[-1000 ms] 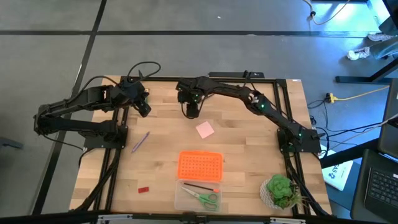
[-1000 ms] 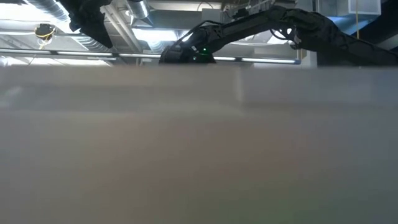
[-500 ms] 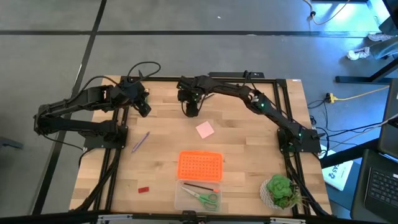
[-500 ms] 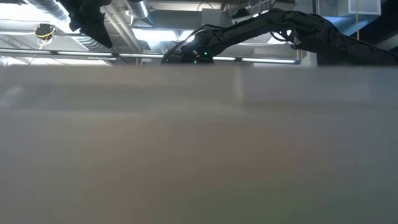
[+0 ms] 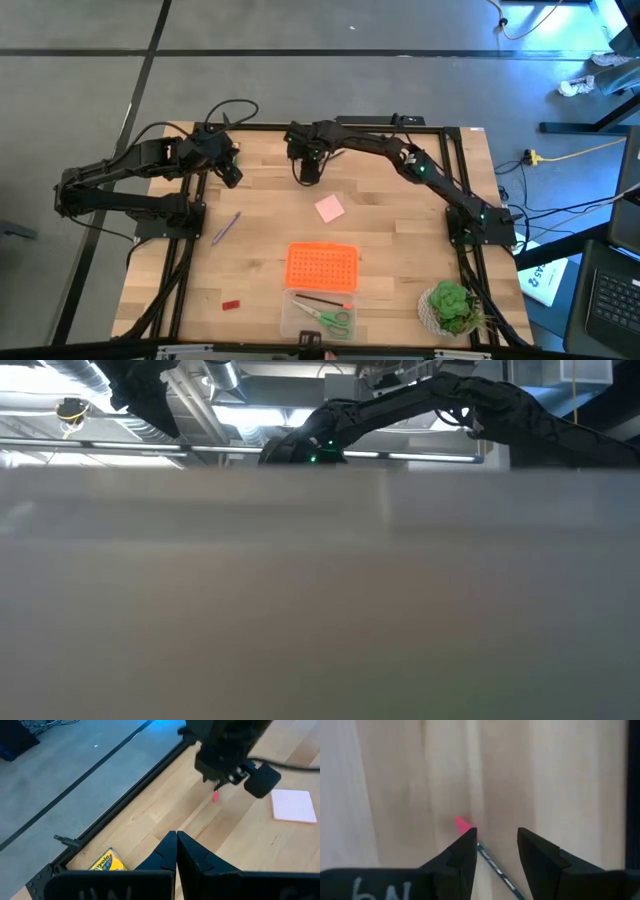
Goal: Pack school essentials
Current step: Put the dark blue pencil into the orange supply box
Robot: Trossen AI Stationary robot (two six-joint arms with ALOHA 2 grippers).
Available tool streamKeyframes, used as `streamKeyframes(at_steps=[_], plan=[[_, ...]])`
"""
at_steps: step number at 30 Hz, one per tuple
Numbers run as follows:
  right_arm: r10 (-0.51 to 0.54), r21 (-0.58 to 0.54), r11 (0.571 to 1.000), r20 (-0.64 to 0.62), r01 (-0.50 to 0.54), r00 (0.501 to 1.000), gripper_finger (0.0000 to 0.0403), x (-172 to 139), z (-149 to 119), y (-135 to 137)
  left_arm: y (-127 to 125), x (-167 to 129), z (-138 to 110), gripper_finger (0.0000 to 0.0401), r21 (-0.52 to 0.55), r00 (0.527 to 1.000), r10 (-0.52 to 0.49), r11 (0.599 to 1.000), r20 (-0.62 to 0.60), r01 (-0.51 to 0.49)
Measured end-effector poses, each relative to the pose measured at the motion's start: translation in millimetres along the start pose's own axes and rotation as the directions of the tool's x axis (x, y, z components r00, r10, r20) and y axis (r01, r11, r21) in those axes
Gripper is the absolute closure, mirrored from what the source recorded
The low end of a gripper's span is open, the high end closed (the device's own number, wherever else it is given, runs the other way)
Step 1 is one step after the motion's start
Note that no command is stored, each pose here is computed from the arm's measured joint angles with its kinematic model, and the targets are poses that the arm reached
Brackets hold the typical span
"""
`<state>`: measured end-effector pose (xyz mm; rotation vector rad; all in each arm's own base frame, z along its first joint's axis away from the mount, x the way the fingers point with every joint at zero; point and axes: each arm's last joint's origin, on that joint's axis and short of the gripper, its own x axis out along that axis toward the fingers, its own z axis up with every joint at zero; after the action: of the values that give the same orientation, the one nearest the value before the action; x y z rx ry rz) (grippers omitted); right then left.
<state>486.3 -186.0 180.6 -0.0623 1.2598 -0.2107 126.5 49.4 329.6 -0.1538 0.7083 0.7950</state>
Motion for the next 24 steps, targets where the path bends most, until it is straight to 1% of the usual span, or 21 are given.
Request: streamKeyframes(at_steps=[2,4,7,11,15,19,24], plan=[[0.033,0.076,0.997,0.002,-0.033,0.999,0.0261,-5,-4,-10,0,0,0,0.0401,0.000,1.000,0.001,1.000,0.000,-0.001],[0.075,0.163,0.984,0.019,-0.077,0.997,0.0261,-9,-7,-22,0,0,0,0.0401,-0.001,1.000,0.002,1.000,0.001,-0.002],[0.080,0.279,0.957,-0.006,-0.075,0.997,0.0261,-10,-17,-42,0,0,0,0.0401,-0.002,1.000,0.006,1.000,0.004,-0.006],[0.117,0.418,0.905,-0.069,-0.077,0.991,0.0261,-10,-33,-64,0,0,0,0.0401,-0.004,1.000,0.006,1.000,0.005,-0.006],[0.125,0.460,0.886,-0.106,-0.063,0.986,0.0261,-10,-43,-77,0,0,1,0.0401,-0.007,1.000,0.005,1.000,0.007,-0.005],[0.170,0.540,0.836,-0.076,-0.102,0.983,0.0261,-7,-46,-83,0,0,1,0.0401,-0.012,1.000,0.004,1.000,0.012,-0.004],[0.181,0.548,0.831,-0.101,-0.097,0.978,0.0261,1,-51,-83,0,0,1,0.0401,-0.013,1.000,0.003,1.000,0.012,-0.003]])
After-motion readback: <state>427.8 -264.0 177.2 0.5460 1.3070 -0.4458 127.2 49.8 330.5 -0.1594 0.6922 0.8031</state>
